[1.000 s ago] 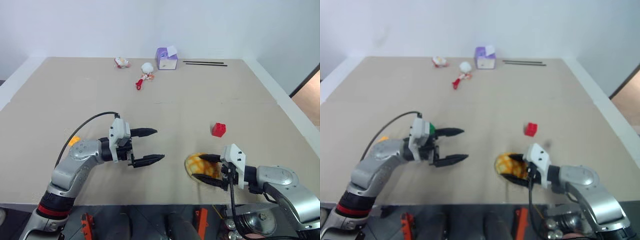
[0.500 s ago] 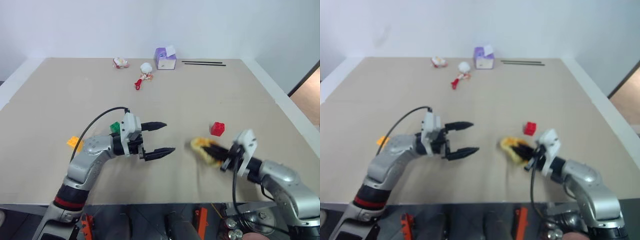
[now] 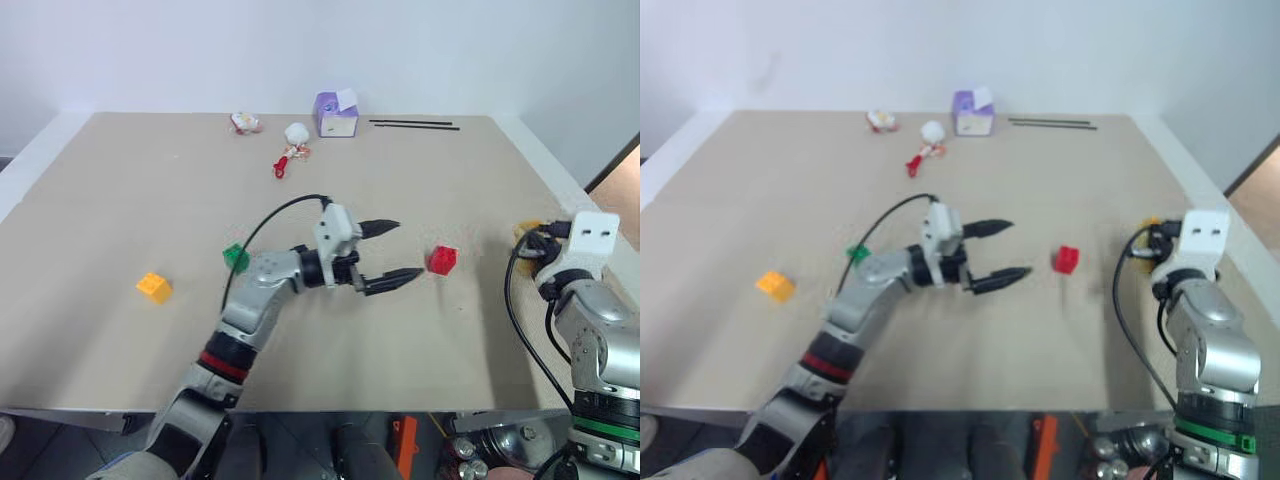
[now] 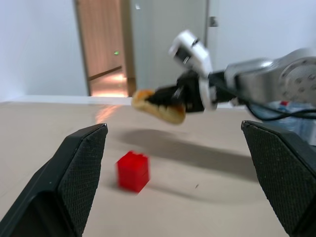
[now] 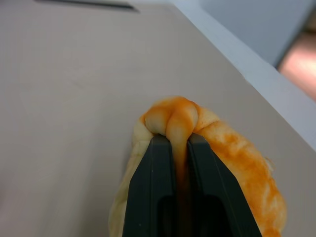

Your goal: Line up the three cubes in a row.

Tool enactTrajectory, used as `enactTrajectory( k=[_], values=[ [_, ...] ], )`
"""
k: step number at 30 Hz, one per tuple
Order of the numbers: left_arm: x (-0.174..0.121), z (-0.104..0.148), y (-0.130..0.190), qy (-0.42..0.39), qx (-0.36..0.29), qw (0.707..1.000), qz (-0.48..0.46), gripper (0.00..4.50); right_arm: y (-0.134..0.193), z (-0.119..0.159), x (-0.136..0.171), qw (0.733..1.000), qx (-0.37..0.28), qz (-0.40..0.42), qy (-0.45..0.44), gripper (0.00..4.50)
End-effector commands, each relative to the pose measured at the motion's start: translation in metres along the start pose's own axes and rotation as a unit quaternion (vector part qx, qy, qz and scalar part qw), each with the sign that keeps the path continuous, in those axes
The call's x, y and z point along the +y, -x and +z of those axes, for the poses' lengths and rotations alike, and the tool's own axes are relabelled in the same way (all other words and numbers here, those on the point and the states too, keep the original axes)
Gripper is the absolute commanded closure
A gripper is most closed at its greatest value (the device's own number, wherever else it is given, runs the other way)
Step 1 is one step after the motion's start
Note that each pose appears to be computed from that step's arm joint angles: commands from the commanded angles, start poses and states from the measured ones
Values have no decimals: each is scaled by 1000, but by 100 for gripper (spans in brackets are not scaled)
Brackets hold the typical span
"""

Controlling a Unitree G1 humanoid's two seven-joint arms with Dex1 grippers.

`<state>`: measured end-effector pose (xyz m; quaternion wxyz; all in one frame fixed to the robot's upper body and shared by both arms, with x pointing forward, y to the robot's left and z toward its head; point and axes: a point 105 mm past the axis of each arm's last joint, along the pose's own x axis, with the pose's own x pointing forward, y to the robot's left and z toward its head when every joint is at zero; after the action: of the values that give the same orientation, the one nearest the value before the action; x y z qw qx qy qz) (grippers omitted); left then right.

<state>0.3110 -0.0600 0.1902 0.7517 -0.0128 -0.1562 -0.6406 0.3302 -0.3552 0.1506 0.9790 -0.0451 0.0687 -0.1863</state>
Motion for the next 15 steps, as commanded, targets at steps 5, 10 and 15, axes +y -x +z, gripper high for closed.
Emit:
enactTrajectory(
  k=[5,10,15],
  values=[
    [0,10,-12,-35,-26,999,7,0,-4,-2,-38,997,13,-69,-13,275],
    [-1,12,-14,-41,-38,998,15,0,-7,5,-35,998,-6,-60,11,101],
    [1,13,-9,-46,-40,998,25,0,-4,27,-19,998,-53,-43,4,2]
  ],
)
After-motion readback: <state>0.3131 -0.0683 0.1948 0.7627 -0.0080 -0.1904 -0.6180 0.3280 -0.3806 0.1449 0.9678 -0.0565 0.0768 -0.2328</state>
